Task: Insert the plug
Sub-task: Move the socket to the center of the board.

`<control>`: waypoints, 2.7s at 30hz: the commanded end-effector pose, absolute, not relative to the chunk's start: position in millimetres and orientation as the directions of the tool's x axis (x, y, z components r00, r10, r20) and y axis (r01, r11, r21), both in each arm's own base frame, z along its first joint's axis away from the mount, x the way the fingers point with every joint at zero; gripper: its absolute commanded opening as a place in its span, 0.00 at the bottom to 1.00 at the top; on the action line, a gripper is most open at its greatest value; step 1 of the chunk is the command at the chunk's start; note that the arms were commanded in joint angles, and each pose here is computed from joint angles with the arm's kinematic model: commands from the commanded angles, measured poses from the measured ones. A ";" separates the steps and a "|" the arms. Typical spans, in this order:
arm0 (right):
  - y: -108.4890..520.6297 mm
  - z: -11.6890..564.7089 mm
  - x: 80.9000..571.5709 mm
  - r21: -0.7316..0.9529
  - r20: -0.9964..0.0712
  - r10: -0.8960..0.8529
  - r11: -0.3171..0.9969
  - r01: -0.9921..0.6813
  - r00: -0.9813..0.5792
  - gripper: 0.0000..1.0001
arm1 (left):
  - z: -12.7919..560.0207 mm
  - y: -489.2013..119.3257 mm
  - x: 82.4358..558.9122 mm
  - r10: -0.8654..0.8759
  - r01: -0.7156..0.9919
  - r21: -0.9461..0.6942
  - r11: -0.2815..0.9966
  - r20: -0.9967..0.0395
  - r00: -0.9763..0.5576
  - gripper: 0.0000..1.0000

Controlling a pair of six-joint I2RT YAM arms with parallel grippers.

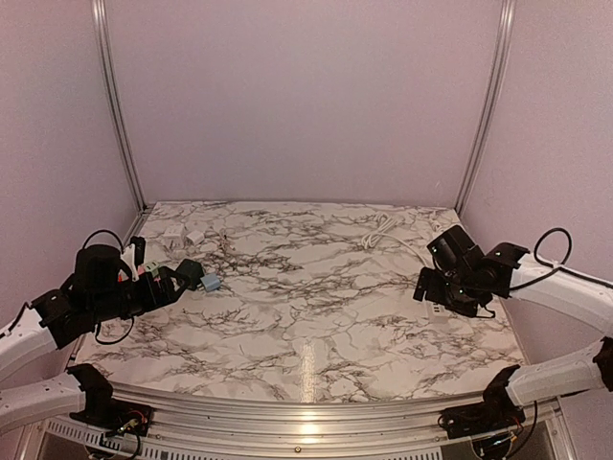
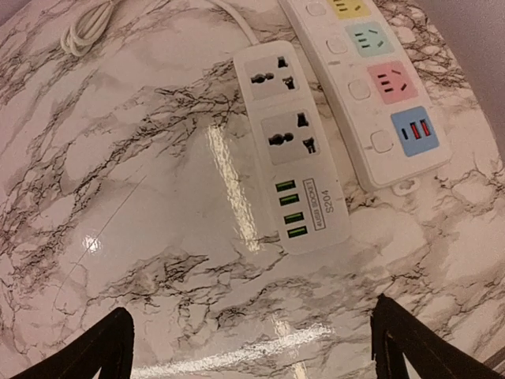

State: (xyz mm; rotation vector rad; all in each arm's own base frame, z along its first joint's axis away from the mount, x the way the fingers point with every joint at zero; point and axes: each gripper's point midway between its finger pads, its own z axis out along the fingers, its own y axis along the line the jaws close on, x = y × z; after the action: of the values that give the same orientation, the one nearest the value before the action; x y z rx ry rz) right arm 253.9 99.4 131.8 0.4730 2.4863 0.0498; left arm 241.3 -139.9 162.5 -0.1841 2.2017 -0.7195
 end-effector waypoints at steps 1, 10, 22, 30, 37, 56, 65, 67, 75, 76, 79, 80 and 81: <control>102.8 119.6 273.3 0.179 -0.533 0.347 0.938 0.298 -0.772 0.98 | 177.0 -155.6 232.6 -0.316 0.212 -0.567 0.796 -0.687 -0.655 0.99; 88.7 87.7 294.1 0.120 -0.492 0.359 0.930 0.347 -0.793 0.98 | 180.7 -152.0 225.4 -0.275 0.239 -0.529 0.814 -0.714 -0.644 0.99; 73.4 63.6 300.4 0.052 -0.466 0.360 0.923 0.381 -0.808 0.98 | 176.0 -153.0 223.3 -0.271 0.239 -0.534 0.811 -0.705 -0.655 0.99; 66.0 52.7 304.8 0.044 -0.453 0.366 0.920 0.389 -0.813 0.97 | 170.1 -152.0 222.4 -0.278 0.225 -0.540 0.811 -0.695 -0.663 0.99; 61.3 39.5 306.8 0.027 -0.439 0.366 0.918 0.395 -0.821 0.95 | 168.5 -151.8 221.2 -0.280 0.225 -0.543 0.809 -0.693 -0.665 0.99; 67.7 30.3 300.2 0.075 -0.421 0.366 0.926 0.370 -0.830 0.33 | 165.1 -156.0 223.6 -0.286 0.225 -0.556 0.800 -0.683 -0.672 0.99; 105.0 35.7 278.4 0.142 -0.415 0.361 0.932 0.332 -0.835 0.33 | 162.3 -161.5 226.9 -0.298 0.224 -0.578 0.785 -0.670 -0.680 0.99; 113.5 35.1 273.8 0.148 -0.411 0.361 0.932 0.330 -0.837 0.34 | 161.6 -162.1 227.8 -0.301 0.220 -0.580 0.784 -0.666 -0.682 0.99; 166.1 29.4 260.8 0.178 -0.398 0.321 0.946 0.271 -0.859 0.35 | 162.6 -162.7 228.7 -0.315 0.215 -0.591 0.777 -0.662 -0.681 0.99; 175.6 28.5 259.9 0.176 -0.397 0.307 0.950 0.256 -0.865 0.35 | 162.2 -162.3 228.5 -0.315 0.215 -0.590 0.778 -0.662 -0.680 0.99; 205.3 25.3 258.5 0.161 -0.396 0.257 0.965 0.209 -0.881 0.37 | 161.3 -160.7 228.1 -0.320 0.211 -0.590 0.779 -0.664 -0.676 0.99; 214.8 23.6 258.3 0.156 -0.394 0.240 0.969 0.193 -0.887 0.37 | 160.3 -160.0 228.2 -0.321 0.208 -0.589 0.781 -0.664 -0.675 0.99; 225.3 22.1 258.5 0.151 -0.392 0.224 0.972 0.178 -0.892 0.37 | 159.7 -159.5 228.0 -0.322 0.206 -0.589 0.782 -0.664 -0.675 0.99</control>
State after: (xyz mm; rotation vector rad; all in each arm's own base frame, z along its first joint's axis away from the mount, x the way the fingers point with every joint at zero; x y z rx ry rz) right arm 263.9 185.9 31.9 0.3215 2.6609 0.1229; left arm 227.8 -158.6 158.8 -0.0861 2.1841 -0.8157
